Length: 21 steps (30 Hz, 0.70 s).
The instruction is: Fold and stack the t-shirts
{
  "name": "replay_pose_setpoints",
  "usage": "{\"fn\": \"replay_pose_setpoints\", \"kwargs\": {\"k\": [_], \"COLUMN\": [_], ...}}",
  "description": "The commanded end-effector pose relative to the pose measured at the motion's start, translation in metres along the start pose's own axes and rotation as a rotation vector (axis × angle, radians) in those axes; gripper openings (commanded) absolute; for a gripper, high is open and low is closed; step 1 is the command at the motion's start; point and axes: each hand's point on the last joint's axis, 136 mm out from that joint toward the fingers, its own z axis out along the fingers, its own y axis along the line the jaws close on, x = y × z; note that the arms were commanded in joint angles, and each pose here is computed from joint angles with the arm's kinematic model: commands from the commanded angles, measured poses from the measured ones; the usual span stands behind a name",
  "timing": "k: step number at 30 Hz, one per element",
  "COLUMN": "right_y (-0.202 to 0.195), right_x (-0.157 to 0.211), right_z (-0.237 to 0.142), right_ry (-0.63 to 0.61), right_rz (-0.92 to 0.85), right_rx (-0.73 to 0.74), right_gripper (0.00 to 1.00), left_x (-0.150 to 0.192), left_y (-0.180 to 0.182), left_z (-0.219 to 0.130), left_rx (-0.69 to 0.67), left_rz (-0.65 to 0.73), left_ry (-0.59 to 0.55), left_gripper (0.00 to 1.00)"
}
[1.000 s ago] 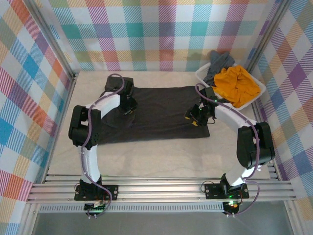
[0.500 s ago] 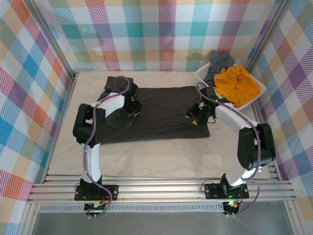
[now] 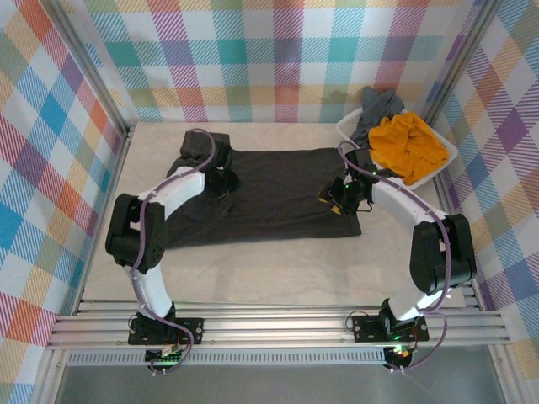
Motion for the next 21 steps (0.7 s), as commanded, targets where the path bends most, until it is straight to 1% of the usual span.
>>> {"fn": "replay_pose_setpoints", "kwargs": {"k": [1,5,11,16,21], "right_y": [0.002,0.002,0.001,0.002,0.001], "right_x": [0.0,0.0,0.0,0.0,-0.001], "right_z": [-0.008,-0.012,-0.012,-0.011,-0.01], "right_ry": [-0.006,-0.014,-0.015,-0.013,-0.013], "right_rz": [-0.008,-0.014,-0.013,-0.01,-0.009], "right_rx": [-0.016,-0.015,-0.012,-0.016,-0.015], "right_gripper": [0.43,0.43,0.43,0.43,0.43], "left_x": [-0.008,-0.015,-0.015,-0.004,-0.001], "left_y": [0.025,0.038,0.042,0.047,0.037], "left_z": [0.009,0.018,0.034,0.047,0.052], "left_rx": [-0.118,-0.227,-0.263,-0.26,-0.213], "left_rz": [-0.003,0.054,0.112,0.123,0.141], "left_ry": [-0.002,0.005,0.039,0.077,0.064], "left_gripper": [0.27,0.26,0.25,0.25,0.24]}}
